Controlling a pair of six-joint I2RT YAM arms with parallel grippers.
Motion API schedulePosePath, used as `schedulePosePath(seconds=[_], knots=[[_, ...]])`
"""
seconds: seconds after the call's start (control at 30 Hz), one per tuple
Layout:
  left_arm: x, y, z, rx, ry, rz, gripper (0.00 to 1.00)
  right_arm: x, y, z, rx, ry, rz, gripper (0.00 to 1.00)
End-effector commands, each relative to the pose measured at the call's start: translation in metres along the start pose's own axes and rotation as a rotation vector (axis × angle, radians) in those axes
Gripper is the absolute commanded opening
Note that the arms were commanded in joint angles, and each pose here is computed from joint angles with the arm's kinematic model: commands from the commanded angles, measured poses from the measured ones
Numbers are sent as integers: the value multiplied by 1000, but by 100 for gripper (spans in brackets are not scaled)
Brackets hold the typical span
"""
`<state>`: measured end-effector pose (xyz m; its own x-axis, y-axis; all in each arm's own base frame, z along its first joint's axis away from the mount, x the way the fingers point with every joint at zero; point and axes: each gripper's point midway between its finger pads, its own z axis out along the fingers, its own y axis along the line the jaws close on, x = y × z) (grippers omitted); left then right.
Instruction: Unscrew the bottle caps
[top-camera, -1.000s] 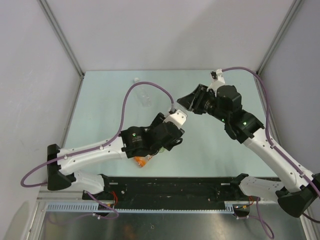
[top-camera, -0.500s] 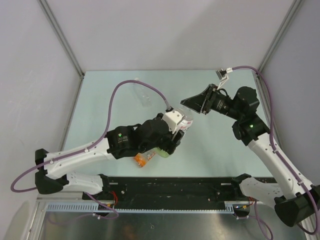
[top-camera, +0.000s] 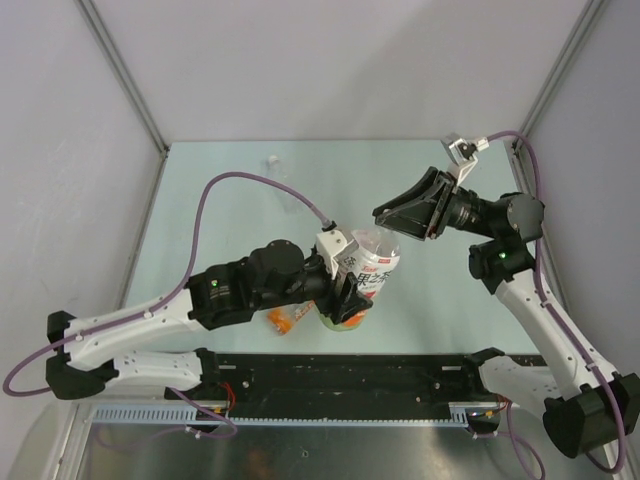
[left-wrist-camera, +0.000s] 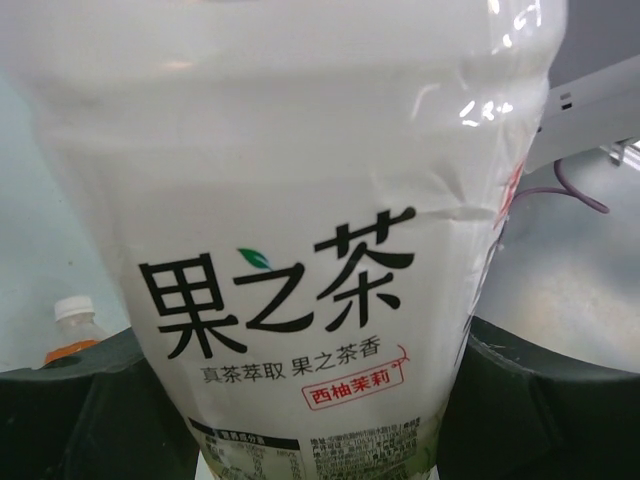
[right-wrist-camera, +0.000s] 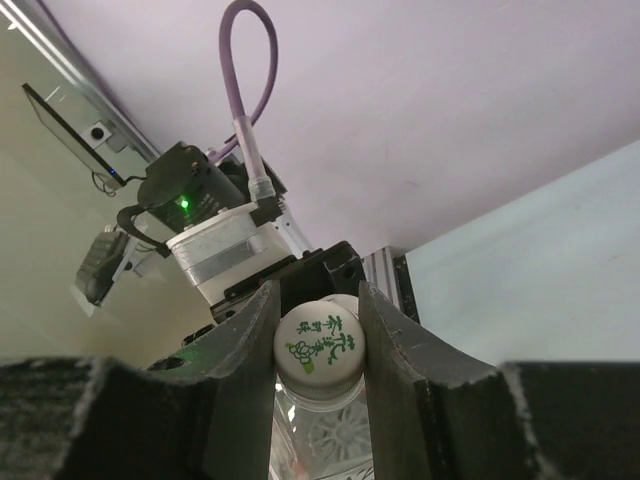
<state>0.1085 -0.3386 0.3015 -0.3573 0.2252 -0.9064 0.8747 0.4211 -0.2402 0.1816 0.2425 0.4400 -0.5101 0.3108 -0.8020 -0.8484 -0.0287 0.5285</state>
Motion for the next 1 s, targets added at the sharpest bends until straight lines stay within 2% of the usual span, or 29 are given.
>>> schedulePosePath(seconds=[0.0,0.07,0.13,0.2,0.27,0.43,0.53,0.83,0.97], knots=[[11,-19,-8,113,22,44,0,-31,16,-2,-42,-117,-65,0],[13,-13,-6,80,22,40,0,-33,15,-2,-27,-128,-65,3],[14,-6,-5,38,17,37,0,-36,11,-4,6,-148,-65,20],[15,3,-3,-10,12,34,0,-40,6,-8,53,-175,-65,46],[17,11,-2,-53,11,34,0,-43,0,-12,99,-198,-60,66],[24,32,2,-166,25,32,0,-48,-8,-18,155,-230,-23,93],[28,43,2,-229,38,34,0,-49,-18,-20,205,-242,9,99],[41,78,5,-433,99,57,0,-45,-72,-30,497,-244,147,99],[44,95,3,-539,127,80,0,-27,-95,-29,640,-211,220,99]])
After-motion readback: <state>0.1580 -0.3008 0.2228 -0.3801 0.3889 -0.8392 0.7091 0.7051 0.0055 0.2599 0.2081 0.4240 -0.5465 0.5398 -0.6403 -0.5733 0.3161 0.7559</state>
